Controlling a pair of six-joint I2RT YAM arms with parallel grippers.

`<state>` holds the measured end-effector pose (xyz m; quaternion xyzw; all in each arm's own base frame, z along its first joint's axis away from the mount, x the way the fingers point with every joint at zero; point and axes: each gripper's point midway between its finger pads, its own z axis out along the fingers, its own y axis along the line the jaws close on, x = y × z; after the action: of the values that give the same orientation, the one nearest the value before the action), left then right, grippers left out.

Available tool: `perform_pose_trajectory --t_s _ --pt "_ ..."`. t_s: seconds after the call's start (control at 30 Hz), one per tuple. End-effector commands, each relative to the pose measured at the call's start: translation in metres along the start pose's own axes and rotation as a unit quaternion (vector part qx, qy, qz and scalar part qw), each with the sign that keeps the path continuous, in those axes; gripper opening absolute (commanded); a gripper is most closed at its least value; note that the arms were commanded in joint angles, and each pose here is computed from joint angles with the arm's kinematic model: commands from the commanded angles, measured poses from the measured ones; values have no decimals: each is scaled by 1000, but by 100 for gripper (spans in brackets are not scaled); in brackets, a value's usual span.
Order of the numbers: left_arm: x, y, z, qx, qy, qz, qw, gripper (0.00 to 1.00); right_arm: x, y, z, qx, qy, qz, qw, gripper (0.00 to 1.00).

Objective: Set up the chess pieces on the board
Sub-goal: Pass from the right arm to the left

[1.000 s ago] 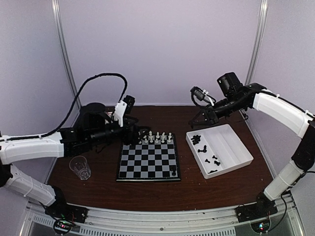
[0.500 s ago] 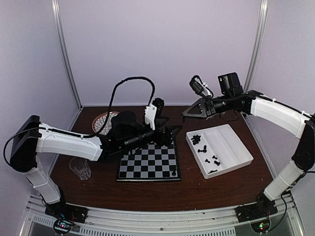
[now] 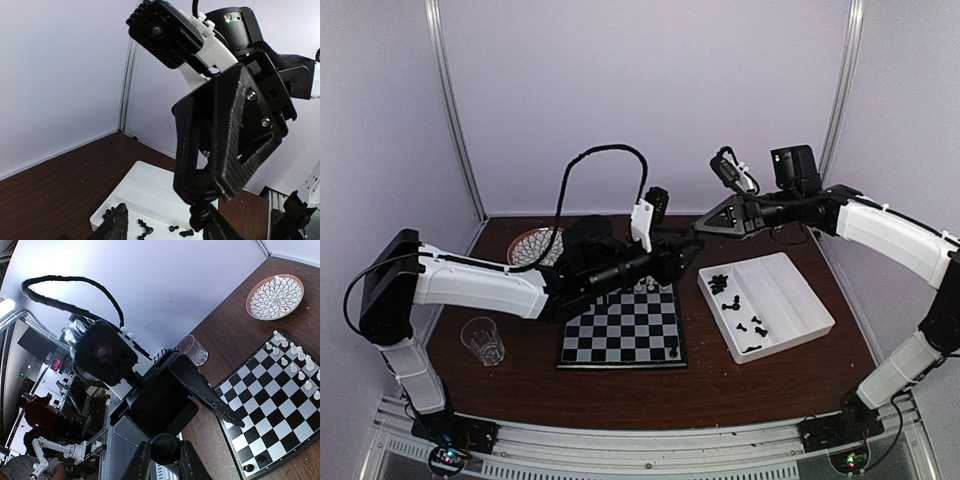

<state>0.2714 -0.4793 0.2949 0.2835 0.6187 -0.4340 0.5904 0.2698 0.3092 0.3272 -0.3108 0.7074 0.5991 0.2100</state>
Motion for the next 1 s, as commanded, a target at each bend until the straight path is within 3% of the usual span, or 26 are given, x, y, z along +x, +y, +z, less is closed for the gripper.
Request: perform_pose_trajectory --t_s 0.0,0.37,0.73,0.87,0.97 --pt "-20 -13 5 28 -28 1 999 48 -2 7 -4 -7 -7 -14 1000 18" --pt "-18 -17 8 41 -16 2 999 18 -1 5 -4 -4 -8 -15 1000 18" --pt "-22 -7 -8 7 -6 16 1000 4 3 -9 -10 16 -12 -11 1000 22" --pt "-19 -1 -20 -16 33 29 999 0 10 -20 -12 35 -9 -6 999 31" --pt "-3 14 -31 -62 105 17 992 0 11 -13 -14 24 -5 -14 1000 36"
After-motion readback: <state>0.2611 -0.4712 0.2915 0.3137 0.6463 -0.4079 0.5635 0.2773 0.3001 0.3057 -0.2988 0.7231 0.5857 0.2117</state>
